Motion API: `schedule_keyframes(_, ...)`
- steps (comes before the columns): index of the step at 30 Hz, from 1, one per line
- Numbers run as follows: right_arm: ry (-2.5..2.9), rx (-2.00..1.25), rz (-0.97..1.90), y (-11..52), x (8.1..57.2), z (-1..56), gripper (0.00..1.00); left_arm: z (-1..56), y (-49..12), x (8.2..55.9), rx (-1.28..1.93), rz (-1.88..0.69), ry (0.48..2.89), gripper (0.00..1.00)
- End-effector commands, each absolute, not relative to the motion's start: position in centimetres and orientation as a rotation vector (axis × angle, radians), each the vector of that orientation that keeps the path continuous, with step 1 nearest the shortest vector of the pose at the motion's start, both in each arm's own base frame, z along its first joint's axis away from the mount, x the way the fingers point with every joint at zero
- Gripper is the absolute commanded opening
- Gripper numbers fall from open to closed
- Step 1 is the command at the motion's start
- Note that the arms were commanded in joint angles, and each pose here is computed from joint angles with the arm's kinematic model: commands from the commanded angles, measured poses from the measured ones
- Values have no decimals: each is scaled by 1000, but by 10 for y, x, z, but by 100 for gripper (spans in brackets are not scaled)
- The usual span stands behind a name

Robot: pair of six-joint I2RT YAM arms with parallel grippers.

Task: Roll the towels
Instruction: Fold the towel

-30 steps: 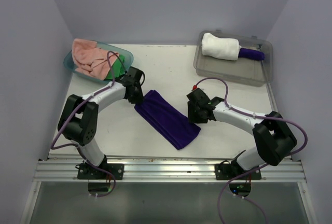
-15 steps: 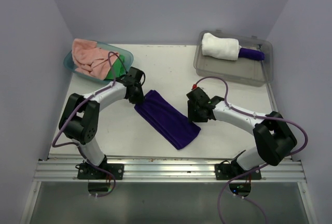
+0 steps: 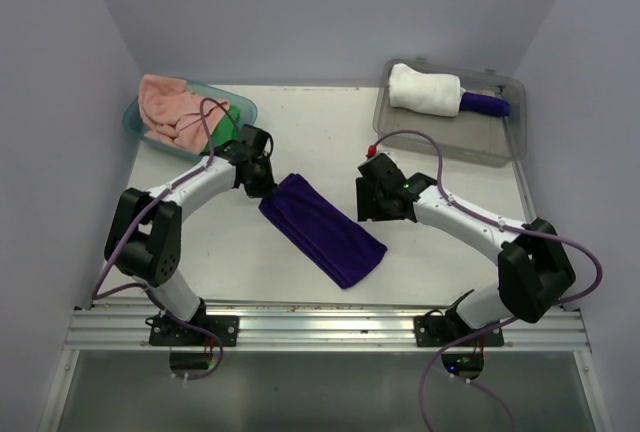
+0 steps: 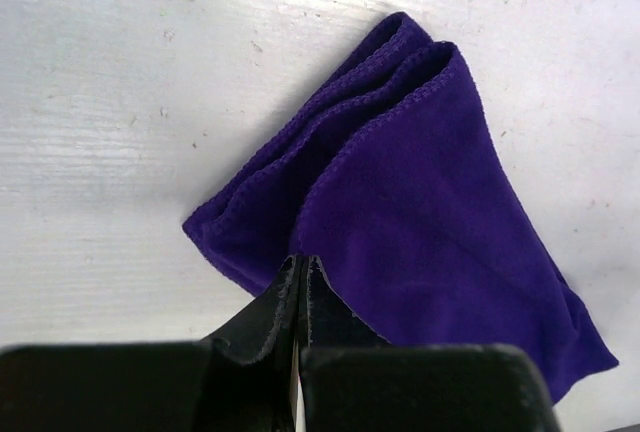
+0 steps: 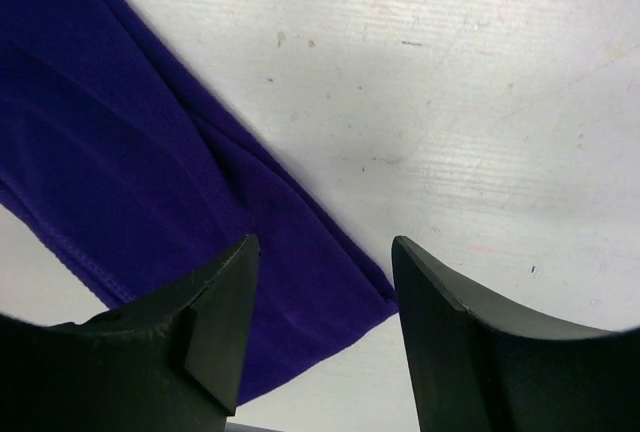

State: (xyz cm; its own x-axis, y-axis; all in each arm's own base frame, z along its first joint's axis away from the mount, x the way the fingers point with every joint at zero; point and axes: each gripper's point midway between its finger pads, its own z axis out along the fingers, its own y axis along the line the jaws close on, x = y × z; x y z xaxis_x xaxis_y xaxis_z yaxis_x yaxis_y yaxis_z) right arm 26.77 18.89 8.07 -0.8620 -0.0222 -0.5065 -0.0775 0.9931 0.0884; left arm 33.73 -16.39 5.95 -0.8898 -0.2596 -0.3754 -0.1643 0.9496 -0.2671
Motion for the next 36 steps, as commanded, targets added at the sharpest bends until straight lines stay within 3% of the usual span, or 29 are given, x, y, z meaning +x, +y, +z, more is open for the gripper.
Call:
schedule_keyframes(1, 2510, -91, 168, 191, 282, 116, 60, 87, -158, 345, -283, -388, 2638, 0)
schedule_keyframes(7, 2491, -132, 244, 202, 284, 126, 62, 79, -145, 339, -321, -371, 2663, 0)
schedule_keyframes(12, 2553, -274, 391, 226, 270, 110, 60, 63, -139, 341, -319, -322, 2677, 0)
schedule_keyframes(18, 2603, -284, 376, 223, 264, 96, 56, 33, -136, 337, -314, -286, 2749, 0)
schedule_keyframes(22, 2621, -281, 402, 227, 257, 88, 45, 51, -132, 339, -322, -275, 2703, 15)
schedule_keyframes(28, 2631, -295, 393, 226, 256, 81, 44, 90, -120, 336, -353, -231, 2608, 30)
schedule_keyframes(36, 2657, -375, 397, 241, 255, 73, 40, 94, -150, 317, -213, -256, 2594, 26)
